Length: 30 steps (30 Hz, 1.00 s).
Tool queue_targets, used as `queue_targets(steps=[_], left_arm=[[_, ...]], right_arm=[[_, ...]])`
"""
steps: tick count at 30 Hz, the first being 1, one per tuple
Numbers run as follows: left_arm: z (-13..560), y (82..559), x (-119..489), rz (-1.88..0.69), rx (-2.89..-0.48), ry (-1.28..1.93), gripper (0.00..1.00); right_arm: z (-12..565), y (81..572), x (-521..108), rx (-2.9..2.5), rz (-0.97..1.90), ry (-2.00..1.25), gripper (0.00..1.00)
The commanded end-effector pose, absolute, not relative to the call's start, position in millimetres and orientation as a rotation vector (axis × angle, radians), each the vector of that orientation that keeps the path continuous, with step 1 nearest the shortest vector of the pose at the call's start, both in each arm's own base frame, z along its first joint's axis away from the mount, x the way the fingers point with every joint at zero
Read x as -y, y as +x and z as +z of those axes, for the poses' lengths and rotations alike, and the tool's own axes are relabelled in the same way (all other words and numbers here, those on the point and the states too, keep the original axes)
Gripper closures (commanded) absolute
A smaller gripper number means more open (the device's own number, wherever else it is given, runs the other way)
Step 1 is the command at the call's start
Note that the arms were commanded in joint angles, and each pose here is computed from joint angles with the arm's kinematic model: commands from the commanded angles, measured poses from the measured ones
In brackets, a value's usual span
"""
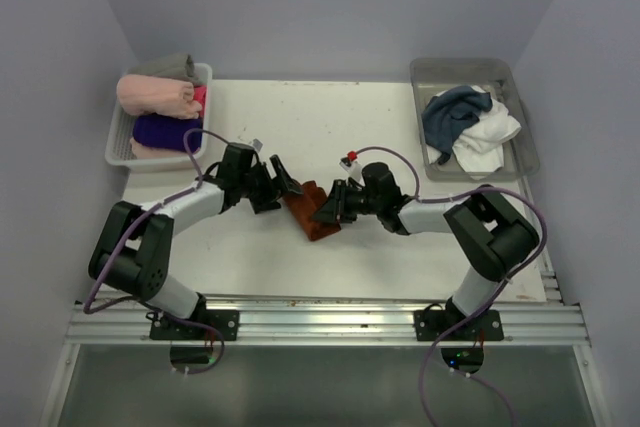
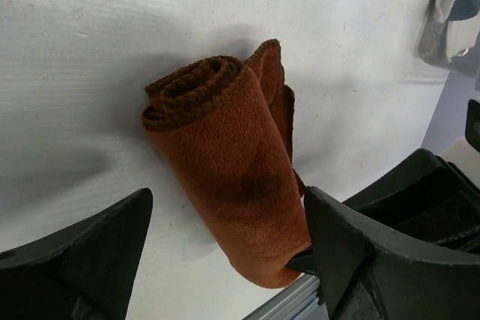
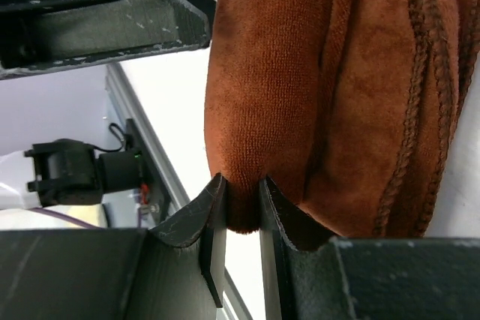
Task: Roll the towels
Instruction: Roll the towel
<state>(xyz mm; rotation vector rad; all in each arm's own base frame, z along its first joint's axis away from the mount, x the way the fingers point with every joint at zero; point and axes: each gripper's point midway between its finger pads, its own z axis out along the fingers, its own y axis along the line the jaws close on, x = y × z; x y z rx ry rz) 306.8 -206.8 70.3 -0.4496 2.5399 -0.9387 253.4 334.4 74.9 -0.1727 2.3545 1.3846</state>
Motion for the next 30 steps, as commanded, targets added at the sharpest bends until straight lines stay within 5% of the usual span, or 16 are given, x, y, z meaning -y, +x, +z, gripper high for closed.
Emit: queue_targets(steps=[1, 8, 12, 13, 16, 18, 30], left_arm=[[75, 319, 220, -0.988, -2.499, -0.393, 0.17], [56, 318, 228, -0.980, -2.547, -0.402, 0.32], [54, 319, 230, -0.973, -2.556, -0.413, 0.39], [54, 319, 229, -0.968, -2.559, -0.416, 0.40], [58, 320, 229, -0.953, -2.561, -0.417, 0.41], [59, 320, 228, -0.940, -2.567, -0.414, 0.41], [57, 316, 229, -0.911, -2.605, -0.413, 0.42]], right_arm=[[82, 250, -338, -2.325, 1.524, -0.144, 0.85], [68, 251, -331, -2.377, 1.452, -0.137, 0.84], [62, 253, -319, -2.421, 1.315, -0.158, 0.64], [70, 257, -316, -2.392, 1.270, -0.194, 0.50], [68, 262, -298, -2.430, 1.046, -0.222, 0.32], [79, 265, -288, -2.419, 0.870, -0.246, 0.28], [119, 248, -323, -2.144, 0.097, -0.769, 0.26]])
